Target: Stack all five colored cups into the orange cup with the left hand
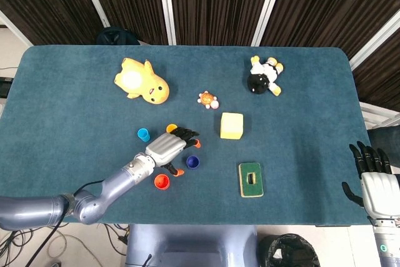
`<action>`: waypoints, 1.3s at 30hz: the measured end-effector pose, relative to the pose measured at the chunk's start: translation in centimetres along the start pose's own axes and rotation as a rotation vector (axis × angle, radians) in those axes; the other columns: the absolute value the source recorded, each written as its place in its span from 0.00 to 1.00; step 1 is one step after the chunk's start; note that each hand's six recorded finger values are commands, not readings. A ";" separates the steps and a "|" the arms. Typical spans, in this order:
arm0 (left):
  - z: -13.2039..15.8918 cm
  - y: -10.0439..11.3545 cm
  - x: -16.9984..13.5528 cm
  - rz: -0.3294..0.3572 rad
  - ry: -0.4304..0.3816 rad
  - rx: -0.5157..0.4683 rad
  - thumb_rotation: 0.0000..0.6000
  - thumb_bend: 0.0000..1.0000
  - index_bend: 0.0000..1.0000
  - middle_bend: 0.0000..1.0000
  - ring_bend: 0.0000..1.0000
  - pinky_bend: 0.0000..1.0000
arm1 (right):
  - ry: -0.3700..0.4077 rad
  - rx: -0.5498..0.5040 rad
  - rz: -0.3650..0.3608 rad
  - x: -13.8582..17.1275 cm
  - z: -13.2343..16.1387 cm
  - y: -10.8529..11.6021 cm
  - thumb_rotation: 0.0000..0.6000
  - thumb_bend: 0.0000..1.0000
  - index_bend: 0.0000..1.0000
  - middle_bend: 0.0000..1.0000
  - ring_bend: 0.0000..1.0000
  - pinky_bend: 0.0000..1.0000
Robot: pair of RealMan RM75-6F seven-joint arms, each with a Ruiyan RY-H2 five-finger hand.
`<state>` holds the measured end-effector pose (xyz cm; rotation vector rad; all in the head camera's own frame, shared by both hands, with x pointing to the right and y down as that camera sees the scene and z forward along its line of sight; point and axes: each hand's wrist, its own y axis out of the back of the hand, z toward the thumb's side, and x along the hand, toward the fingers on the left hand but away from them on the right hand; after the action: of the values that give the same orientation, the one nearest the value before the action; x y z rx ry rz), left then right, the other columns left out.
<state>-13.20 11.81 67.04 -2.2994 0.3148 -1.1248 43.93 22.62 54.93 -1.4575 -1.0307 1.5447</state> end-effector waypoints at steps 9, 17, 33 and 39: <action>-0.4 -1.6 1.6 -0.024 0.028 0.017 1.00 0.17 0.28 0.06 0.00 0.04 | -0.002 -0.002 -0.001 -0.1 -0.1 0.0 1.00 0.37 0.03 0.04 0.07 0.00; 0.0 -1.8 2.1 -0.025 0.025 0.041 1.00 0.17 0.32 0.06 0.00 0.04 | -0.001 -0.005 -0.003 -0.1 0.0 0.0 1.00 0.37 0.03 0.04 0.07 0.00; -0.2 -2.5 2.7 -0.032 0.044 0.090 1.00 0.20 0.34 0.06 0.00 0.04 | -0.008 -0.007 -0.006 -0.1 -0.2 0.0 1.00 0.37 0.03 0.04 0.07 0.00; -0.3 -3.0 3.3 -0.035 0.050 0.107 1.00 0.22 0.36 0.07 0.00 0.04 | -0.013 -0.010 -0.008 -0.2 -0.3 0.0 1.00 0.37 0.03 0.04 0.07 0.00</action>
<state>-11.45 12.69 71.03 -2.1940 0.2287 -1.1886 44.25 22.46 54.95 -1.4504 -1.0519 1.5472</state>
